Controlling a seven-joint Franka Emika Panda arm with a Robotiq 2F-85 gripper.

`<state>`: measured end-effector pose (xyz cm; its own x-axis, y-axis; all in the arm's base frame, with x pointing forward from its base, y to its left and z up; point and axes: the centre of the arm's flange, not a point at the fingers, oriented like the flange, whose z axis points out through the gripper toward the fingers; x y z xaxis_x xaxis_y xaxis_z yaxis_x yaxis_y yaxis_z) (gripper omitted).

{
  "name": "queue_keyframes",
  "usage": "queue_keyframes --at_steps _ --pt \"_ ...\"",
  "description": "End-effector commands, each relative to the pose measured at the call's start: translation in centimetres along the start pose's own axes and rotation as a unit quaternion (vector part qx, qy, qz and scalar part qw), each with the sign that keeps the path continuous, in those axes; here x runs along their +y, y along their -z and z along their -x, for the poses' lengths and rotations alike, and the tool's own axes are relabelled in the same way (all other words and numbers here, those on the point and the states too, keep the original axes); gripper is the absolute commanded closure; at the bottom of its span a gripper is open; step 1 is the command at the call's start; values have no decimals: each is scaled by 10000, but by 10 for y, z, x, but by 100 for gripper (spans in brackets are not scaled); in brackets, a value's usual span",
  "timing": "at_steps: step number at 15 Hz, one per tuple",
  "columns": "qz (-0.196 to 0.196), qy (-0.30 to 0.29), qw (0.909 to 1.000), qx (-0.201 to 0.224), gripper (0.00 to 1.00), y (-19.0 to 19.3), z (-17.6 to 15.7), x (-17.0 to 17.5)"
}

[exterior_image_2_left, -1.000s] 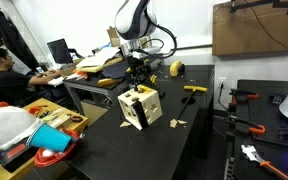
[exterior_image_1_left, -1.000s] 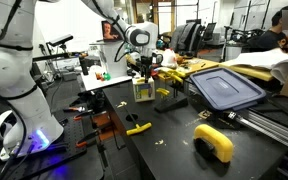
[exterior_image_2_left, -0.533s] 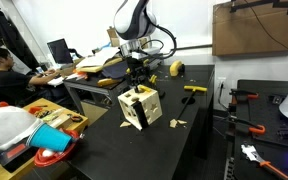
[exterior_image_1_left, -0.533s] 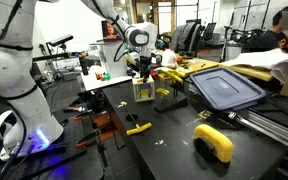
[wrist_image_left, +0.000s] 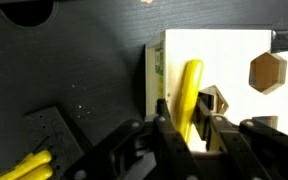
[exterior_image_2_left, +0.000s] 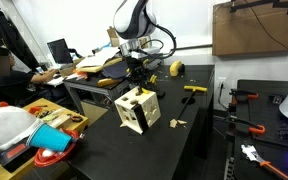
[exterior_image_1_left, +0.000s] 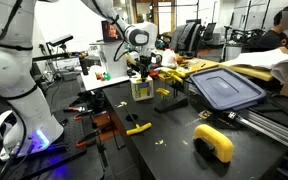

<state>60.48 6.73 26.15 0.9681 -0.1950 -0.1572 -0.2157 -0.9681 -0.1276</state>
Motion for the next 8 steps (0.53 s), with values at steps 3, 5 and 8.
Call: queue_keyframes --at_steps 3,5,8 --pt "-92 -202 9997 66 93 12 17 0" --pt "-78 -231 9997 70 93 13 18 0" --pt "-20 -279 9996 81 68 15 20 -2"
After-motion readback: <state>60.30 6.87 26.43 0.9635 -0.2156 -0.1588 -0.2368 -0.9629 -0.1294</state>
